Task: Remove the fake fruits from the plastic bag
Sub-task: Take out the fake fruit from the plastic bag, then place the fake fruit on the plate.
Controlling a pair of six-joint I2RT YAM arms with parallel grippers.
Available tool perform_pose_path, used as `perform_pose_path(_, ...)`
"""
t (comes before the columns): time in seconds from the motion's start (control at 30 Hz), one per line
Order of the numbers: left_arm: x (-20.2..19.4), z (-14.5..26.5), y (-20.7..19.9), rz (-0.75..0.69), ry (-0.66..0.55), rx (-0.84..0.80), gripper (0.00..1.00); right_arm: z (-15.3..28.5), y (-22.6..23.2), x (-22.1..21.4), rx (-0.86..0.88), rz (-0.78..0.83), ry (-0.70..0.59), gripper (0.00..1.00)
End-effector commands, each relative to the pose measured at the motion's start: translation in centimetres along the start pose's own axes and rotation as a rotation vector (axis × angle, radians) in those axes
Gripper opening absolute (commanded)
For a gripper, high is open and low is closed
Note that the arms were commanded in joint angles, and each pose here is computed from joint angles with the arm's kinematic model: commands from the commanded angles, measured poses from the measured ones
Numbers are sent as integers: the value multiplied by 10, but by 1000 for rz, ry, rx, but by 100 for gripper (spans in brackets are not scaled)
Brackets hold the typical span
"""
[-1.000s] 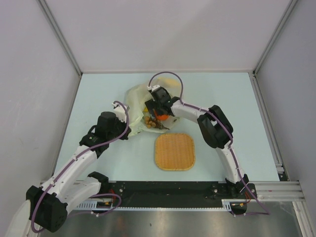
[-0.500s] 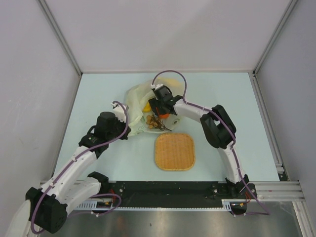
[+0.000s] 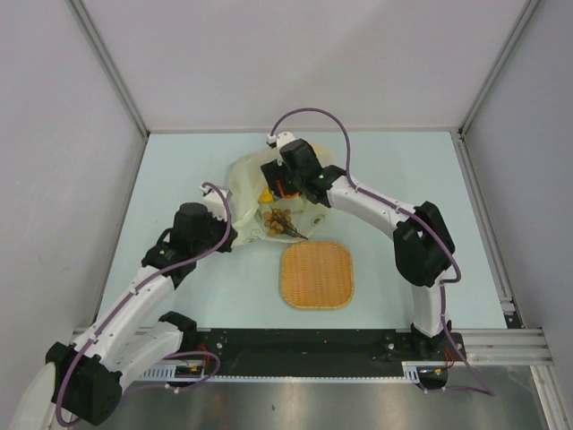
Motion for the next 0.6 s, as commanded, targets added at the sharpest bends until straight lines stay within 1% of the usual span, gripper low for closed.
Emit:
perform_pose_path(0.0,16,7,1,2,-89,6,0,32,8,14,48,88,-71,39)
perform_pose_path(0.03,17,7,1,-2,-94,9,1,37,8,12,60,119,-67,36)
perform_pose_path(0.07,18,8,2,-8,-103,16,0,50,8,8,80,161,-63,36)
perform_pose_path(0.17,19,7,2,-16,-111,19,0,70,6,-7,117,246,-35,37)
perform_pose_path(0.27,22,5,1,-7,-91,2,0,94,7,-29,200,327,7,32)
perform_pose_path(0.3,26,6,0,-5,-100,-1,0,108,10,-38,228,382,6,31)
perform_pose_path(0.37,28,5,-1,3,-110,-10,0,119,16,-50,266,447,3,26)
perform_pose_path(0.4,29,5,-1,3,-118,-12,0,123,17,-58,277,503,1,25)
perform_pose_path(0.47,31,5,-1,14,-131,-13,0,133,27,-82,311,597,-10,20)
perform_pose_path(0.5,31,6,-2,18,-137,-13,0,138,34,-99,325,636,-24,14)
perform_pose_path(0.57,32,9,-2,21,-150,-15,0,139,39,-116,333,680,-31,4)
Point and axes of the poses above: each gripper's point midway between its finger pads, its own z axis back along the fingers, its own y axis along the line the jaws close on, x = y × z, the point moved 10 cm from there along z, back along the fingers, and after that the axes turned 7 degrees about -z, right-handed, at the moved point
